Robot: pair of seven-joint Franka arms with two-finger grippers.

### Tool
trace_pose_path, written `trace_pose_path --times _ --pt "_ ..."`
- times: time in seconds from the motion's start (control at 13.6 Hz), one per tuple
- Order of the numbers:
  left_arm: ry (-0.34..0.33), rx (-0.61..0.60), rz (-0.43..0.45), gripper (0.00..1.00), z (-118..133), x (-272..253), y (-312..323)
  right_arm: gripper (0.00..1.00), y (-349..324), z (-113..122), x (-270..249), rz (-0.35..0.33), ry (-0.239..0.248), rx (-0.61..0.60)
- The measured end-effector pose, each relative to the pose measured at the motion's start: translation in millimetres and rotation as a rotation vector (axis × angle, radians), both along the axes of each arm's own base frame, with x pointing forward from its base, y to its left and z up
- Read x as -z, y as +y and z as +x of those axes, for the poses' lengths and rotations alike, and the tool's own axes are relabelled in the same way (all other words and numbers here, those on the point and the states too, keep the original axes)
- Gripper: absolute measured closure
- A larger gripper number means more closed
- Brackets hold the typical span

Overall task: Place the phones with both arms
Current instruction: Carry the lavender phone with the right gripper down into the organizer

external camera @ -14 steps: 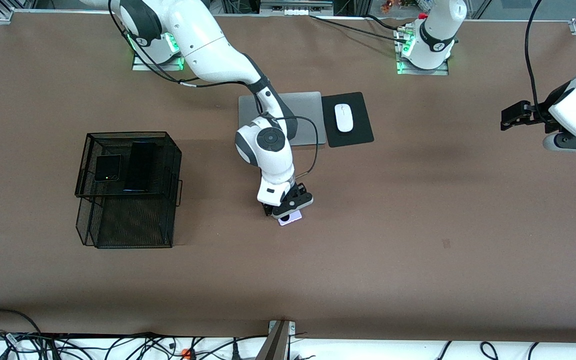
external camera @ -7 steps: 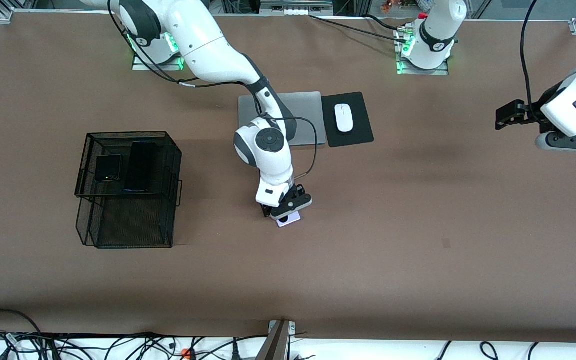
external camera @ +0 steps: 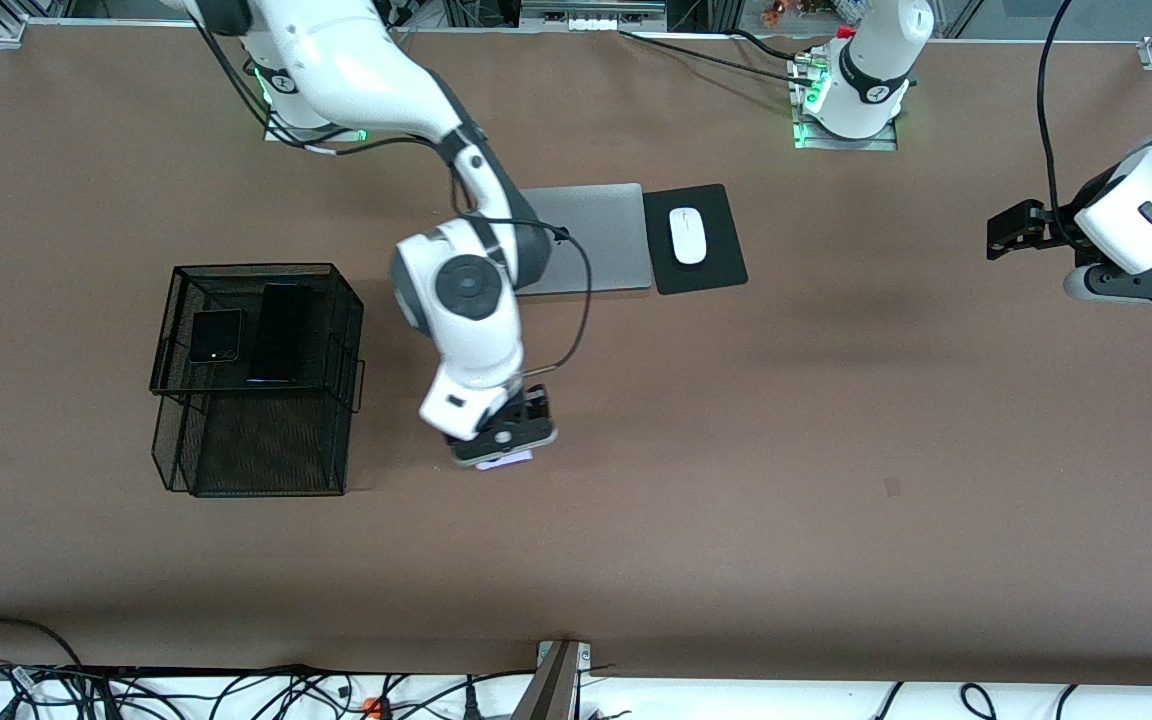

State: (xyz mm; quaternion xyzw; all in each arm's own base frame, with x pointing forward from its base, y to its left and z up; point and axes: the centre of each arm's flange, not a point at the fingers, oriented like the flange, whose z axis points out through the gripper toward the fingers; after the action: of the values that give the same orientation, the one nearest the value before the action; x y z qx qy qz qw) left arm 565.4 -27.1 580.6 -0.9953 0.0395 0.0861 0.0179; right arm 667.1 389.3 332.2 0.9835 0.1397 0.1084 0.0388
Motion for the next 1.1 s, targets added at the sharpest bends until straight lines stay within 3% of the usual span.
trace_pose_path --times 0.22,0.59,0.88,1.1 --pt "0.001 0.000 0.000 0.00 -0.1 0.2 0.0 0.15 -75.8 27.4 -33.1 -0.019 0.048 0.047" --pt "0.001 0.000 0.000 0.00 -0.1 0.3 0.0 0.15 -206.6 56.3 -27.4 -0.084 0.176 0.108" --pt "-0.001 0.003 0.028 0.00 0.2 0.1 3.3 0.15 -290.1 59.5 4.4 -0.109 0.247 0.169" --pt "-0.003 0.004 0.034 0.00 0.4 0.0 3.8 0.15 -312.1 50.4 34.9 -0.065 0.299 0.220"
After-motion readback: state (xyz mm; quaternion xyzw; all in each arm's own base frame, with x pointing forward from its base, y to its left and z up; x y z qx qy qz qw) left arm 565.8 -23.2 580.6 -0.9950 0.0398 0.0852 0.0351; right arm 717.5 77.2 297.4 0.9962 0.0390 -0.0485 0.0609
